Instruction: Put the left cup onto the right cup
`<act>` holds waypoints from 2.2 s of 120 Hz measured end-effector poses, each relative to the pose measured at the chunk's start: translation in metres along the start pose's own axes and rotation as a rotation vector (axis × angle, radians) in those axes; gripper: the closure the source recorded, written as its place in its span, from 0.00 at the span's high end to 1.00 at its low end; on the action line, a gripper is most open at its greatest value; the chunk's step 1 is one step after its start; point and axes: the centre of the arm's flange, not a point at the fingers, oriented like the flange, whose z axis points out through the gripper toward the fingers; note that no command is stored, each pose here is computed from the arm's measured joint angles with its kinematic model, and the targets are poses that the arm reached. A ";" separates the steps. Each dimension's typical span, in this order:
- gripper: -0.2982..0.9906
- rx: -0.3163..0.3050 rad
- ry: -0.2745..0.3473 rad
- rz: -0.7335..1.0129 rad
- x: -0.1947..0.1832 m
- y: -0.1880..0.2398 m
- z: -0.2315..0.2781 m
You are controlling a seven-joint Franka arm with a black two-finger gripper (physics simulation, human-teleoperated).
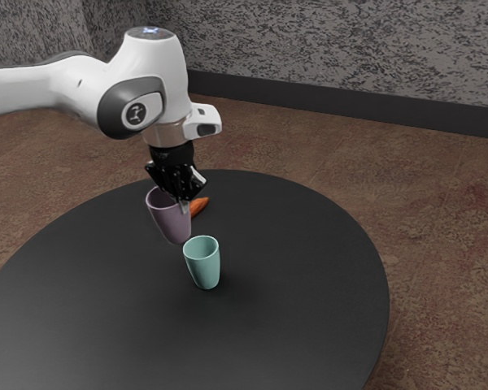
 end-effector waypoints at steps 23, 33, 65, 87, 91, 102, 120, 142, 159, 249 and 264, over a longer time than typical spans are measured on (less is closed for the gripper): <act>0.16 -0.016 -0.006 0.013 0.010 0.015 0.007; 0.16 -0.021 -0.006 0.019 0.018 0.019 0.009; 0.16 -0.020 -0.018 -0.030 0.037 -0.007 0.020; 0.16 -0.020 -0.025 -0.018 0.043 0.000 0.027; 0.16 -0.020 -0.028 -0.015 0.044 0.001 0.030; 0.16 -0.020 -0.036 -0.016 0.046 0.002 0.036; 0.16 -0.022 -0.051 -0.021 0.048 0.000 0.046; 0.16 -0.026 -0.057 -0.023 0.054 0.000 0.054; 0.16 -0.024 -0.067 -0.024 0.059 -0.002 0.063; 0.30 -0.037 -0.104 -0.037 0.071 -0.004 0.092; 0.40 -0.038 -0.103 -0.042 0.070 -0.002 0.088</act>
